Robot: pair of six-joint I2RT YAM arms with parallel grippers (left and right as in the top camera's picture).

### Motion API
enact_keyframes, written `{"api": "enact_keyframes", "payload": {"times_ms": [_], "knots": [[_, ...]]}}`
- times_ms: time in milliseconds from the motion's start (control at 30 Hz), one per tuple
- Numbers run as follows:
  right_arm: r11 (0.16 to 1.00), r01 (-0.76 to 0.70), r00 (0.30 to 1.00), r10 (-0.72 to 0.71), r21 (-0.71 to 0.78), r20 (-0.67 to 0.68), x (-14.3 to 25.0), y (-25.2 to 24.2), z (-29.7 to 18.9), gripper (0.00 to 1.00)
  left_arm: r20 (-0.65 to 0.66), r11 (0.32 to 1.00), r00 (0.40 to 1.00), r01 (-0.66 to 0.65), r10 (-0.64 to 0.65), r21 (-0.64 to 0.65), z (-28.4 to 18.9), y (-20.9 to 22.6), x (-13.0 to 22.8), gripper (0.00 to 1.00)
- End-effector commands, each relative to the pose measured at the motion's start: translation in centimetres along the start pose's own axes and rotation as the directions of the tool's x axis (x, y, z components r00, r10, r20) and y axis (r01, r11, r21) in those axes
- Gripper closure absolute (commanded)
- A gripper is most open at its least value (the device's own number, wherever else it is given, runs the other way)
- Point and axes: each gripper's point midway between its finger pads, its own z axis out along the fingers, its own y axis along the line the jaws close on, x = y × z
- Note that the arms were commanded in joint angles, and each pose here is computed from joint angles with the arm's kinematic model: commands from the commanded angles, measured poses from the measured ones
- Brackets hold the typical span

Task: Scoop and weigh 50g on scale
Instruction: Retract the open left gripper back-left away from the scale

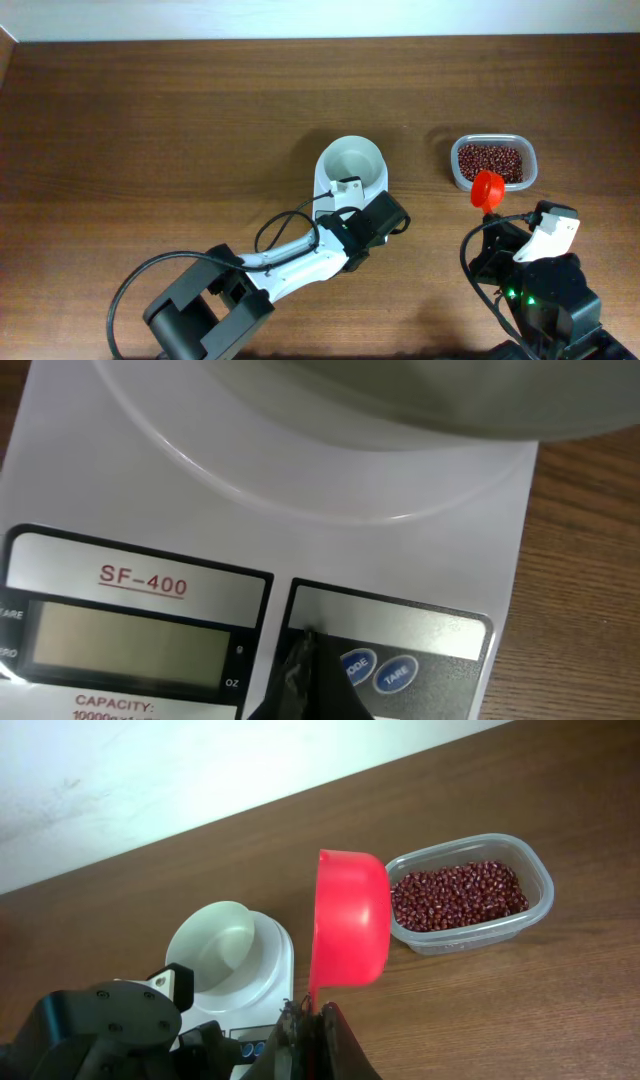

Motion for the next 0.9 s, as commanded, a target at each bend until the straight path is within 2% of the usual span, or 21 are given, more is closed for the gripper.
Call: {"api": "enact_keyframes", "payload": {"times_ms": [0, 533, 700, 867], "knots": [[1.0, -0.001, 1.0, 0.001, 0.01, 0.03, -0.8, -0.2, -0.4, 0.96, -0.01, 0.999, 1.0, -0.026, 0.026, -0.018, 0.4, 0.1, 0.3, 1.0], [1.0, -0.004, 0.999, 0.003, 0.006, 0.036, -1.0, -0.1, -0.4, 0.96, -0.027, 1.0, 0.999, -0.02, 0.02, 0.003, 1.4, -0.4, 0.9, 1.0], [1.0, -0.004, 0.999, 0.004, 0.006, 0.037, -1.0, -0.1, -0.4, 0.96, -0.029, 1.0, 0.999, -0.024, 0.024, -0.001, -1.3, 0.1, 0.1, 1.0], [1.0, -0.012, 0.998, 0.013, -0.006, 0.055, -1.5, 0.2, -0.4, 0.96, -0.013, 1.0, 1.0, -0.015, 0.016, 0.024, -7.0, 1.2, -1.5, 1.0]]}}
